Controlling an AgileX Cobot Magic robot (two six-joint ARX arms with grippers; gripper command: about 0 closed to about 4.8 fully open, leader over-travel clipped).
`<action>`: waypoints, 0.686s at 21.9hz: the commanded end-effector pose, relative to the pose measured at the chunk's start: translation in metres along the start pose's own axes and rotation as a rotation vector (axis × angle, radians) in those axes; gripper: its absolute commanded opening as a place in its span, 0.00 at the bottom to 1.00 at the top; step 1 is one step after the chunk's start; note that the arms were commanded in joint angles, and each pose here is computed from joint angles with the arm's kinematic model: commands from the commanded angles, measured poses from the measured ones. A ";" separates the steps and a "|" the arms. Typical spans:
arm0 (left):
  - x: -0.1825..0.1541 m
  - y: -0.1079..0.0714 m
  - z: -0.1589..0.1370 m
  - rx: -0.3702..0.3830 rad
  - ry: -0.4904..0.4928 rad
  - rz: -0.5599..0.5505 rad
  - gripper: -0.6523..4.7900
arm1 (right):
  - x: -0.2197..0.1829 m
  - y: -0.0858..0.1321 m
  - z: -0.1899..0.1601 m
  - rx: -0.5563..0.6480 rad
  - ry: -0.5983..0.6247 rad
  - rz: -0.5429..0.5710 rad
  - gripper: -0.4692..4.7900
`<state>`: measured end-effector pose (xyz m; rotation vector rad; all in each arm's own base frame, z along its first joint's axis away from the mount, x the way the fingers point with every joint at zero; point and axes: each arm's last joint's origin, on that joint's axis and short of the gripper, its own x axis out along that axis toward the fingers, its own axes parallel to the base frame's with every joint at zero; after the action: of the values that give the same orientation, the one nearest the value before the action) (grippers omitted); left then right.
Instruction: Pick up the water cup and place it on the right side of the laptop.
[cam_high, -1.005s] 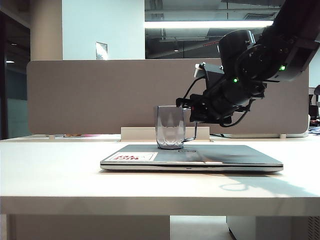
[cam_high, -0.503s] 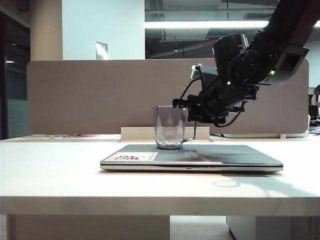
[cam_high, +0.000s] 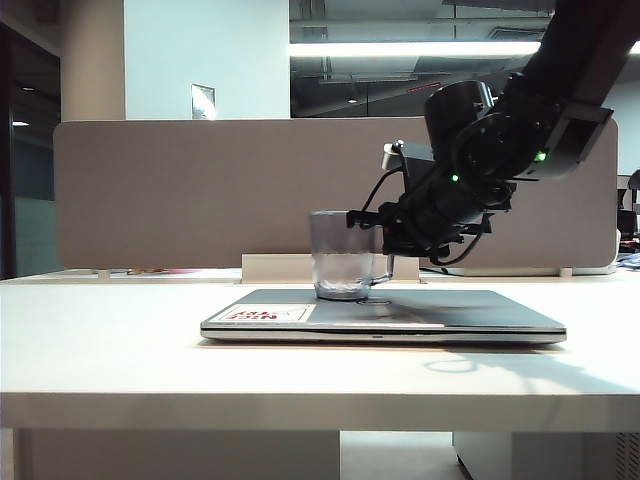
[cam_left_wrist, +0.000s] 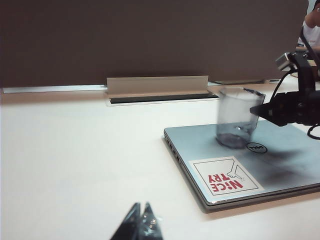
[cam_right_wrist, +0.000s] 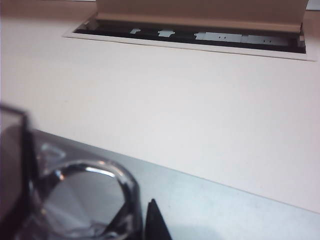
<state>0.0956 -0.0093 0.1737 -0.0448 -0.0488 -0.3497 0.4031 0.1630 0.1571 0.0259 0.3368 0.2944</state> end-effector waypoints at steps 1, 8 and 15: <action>0.000 -0.001 0.003 -0.024 -0.016 -0.017 0.11 | 0.001 0.001 0.003 0.002 -0.034 -0.006 0.18; 0.000 -0.001 0.003 -0.024 -0.014 -0.031 0.11 | 0.001 0.001 0.004 -0.018 -0.040 -0.018 0.08; 0.000 -0.001 0.003 -0.024 -0.014 -0.030 0.11 | -0.018 0.001 0.032 -0.081 -0.056 -0.066 0.08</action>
<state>0.0954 -0.0099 0.1737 -0.0709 -0.0431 -0.3725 0.3978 0.1601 0.1782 -0.0575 0.3137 0.2667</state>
